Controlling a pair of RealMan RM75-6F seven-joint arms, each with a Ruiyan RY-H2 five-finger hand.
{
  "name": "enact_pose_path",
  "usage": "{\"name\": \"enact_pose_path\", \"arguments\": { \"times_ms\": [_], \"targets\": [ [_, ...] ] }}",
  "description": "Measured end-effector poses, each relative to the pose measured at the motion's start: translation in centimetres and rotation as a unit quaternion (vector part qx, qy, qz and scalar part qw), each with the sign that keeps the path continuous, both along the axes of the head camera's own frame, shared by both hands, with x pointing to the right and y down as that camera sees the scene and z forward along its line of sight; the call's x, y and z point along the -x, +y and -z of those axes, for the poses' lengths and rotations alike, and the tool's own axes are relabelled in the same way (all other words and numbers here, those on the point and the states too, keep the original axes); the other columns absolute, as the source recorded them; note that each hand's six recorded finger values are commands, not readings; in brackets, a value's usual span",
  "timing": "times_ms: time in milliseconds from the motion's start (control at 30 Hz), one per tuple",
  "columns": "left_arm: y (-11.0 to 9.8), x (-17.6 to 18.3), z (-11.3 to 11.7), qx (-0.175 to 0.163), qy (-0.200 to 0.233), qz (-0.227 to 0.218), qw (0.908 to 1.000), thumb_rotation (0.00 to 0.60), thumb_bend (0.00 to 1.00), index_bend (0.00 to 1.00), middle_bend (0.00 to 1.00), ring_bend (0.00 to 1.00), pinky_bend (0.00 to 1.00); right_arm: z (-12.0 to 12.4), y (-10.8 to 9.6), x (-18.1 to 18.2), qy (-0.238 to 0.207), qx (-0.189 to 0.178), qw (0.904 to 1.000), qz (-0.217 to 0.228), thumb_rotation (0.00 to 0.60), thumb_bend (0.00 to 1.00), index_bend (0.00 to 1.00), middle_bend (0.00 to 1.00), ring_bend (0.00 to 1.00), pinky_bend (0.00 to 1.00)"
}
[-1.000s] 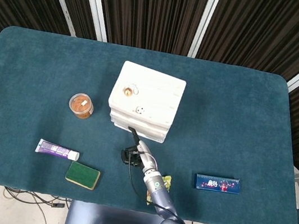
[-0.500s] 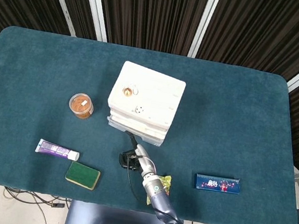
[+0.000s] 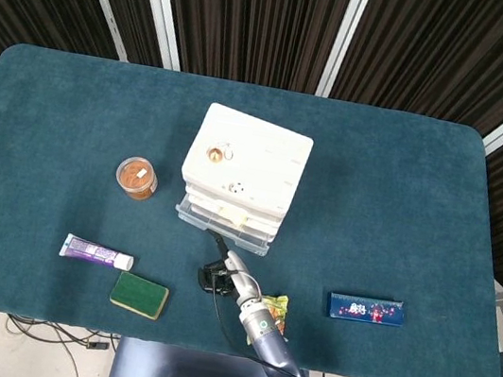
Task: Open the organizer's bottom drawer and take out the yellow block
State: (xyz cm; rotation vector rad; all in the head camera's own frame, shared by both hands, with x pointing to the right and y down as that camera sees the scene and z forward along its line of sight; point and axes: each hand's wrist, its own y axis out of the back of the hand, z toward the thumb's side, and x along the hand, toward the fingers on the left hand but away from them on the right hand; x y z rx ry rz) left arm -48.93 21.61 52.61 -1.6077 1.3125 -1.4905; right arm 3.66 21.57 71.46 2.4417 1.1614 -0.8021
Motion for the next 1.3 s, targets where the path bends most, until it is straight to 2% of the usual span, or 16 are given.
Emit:
{"name": "enact_pose_path", "arguments": {
  "times_ms": [1000,1300],
  "targets": [
    [0.0,0.0,-0.1,0.003,-0.003,0.000,1.0000,0.600,0.40,0.03,0.00,0.00,0.00,1.6,2.0,0.3,-0.019,-0.002,0.9996,0.023,0.600,0.59,0.00,0.85,0.91,0.95],
    [0.1,0.0,-0.1,0.004,-0.002,-0.001,1.0000,0.600,0.40,0.03,0.00,0.00,0.00,3.3,1.4,-0.3,-0.021,-0.029,0.9991,0.022,0.600,0.60,0.00,0.85,0.90,0.95]
  ]
}}
